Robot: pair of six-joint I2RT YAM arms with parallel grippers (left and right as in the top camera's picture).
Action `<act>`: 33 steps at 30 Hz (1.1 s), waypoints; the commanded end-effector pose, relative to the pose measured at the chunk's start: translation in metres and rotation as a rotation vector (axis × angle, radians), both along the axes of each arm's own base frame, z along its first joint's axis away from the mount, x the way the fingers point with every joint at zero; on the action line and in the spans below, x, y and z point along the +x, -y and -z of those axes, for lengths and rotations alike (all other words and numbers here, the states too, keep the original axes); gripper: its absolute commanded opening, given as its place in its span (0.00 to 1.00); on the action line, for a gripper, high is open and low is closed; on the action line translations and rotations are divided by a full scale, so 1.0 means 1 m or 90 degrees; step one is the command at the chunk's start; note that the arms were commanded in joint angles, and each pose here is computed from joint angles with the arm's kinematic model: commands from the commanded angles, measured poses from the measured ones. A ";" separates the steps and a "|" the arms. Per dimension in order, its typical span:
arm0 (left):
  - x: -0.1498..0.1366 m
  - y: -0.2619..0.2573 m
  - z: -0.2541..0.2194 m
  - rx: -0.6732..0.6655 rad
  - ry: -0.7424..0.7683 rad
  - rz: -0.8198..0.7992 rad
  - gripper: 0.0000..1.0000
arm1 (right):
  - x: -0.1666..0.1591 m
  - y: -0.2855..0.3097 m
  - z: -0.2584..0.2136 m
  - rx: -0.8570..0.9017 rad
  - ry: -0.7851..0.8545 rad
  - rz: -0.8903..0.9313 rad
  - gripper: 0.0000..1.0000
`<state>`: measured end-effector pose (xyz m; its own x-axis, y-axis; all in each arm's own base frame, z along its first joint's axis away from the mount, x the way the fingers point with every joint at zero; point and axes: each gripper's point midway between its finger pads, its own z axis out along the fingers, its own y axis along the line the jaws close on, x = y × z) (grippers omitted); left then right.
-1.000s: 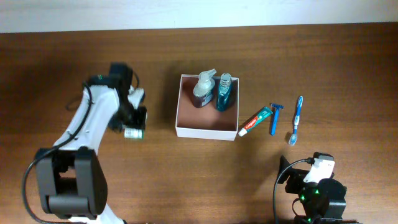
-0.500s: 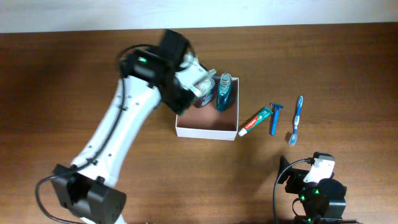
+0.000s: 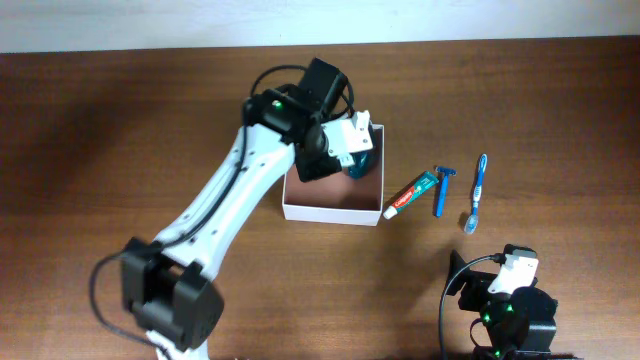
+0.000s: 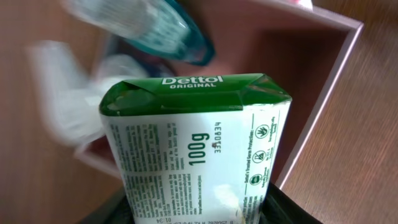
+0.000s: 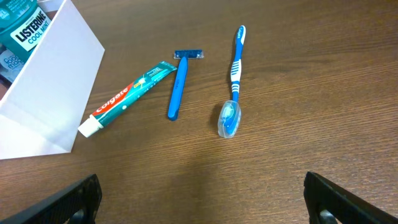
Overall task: Pack container
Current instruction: 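Lower the Dettol soap box into the box and open the gripper, then withdraw the left arm to the left side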
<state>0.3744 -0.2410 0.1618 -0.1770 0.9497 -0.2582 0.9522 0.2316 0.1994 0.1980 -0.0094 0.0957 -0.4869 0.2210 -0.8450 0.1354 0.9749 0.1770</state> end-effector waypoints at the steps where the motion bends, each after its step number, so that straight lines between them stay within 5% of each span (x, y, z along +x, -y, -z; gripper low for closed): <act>1: -0.001 -0.001 0.033 0.033 -0.041 0.022 0.21 | 0.000 0.000 -0.002 0.001 0.006 0.001 0.99; 8: 0.000 -0.001 0.062 0.054 -0.077 0.022 0.23 | 0.000 0.000 -0.002 0.001 0.006 0.001 0.99; 15: -0.001 -0.002 0.062 0.055 -0.087 -0.005 0.61 | 0.000 0.000 -0.002 0.001 0.006 0.001 0.98; 18: -0.005 -0.004 0.054 0.055 -0.093 -0.018 0.99 | 0.000 0.000 -0.002 0.001 0.006 0.001 0.99; 26: -0.004 -0.007 -0.005 0.022 -0.045 -0.052 0.99 | 0.000 0.000 -0.002 0.001 0.006 0.001 0.99; 33: -0.007 -0.053 -0.078 0.022 0.039 -0.202 0.99 | 0.000 0.000 -0.002 0.001 0.006 0.001 0.99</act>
<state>0.3607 -0.2179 0.1792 -0.3284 0.9314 -0.1568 0.9257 0.3504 0.1423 0.1980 -0.0094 0.0957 -0.4869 0.2214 -0.8449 0.1352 0.9748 0.1775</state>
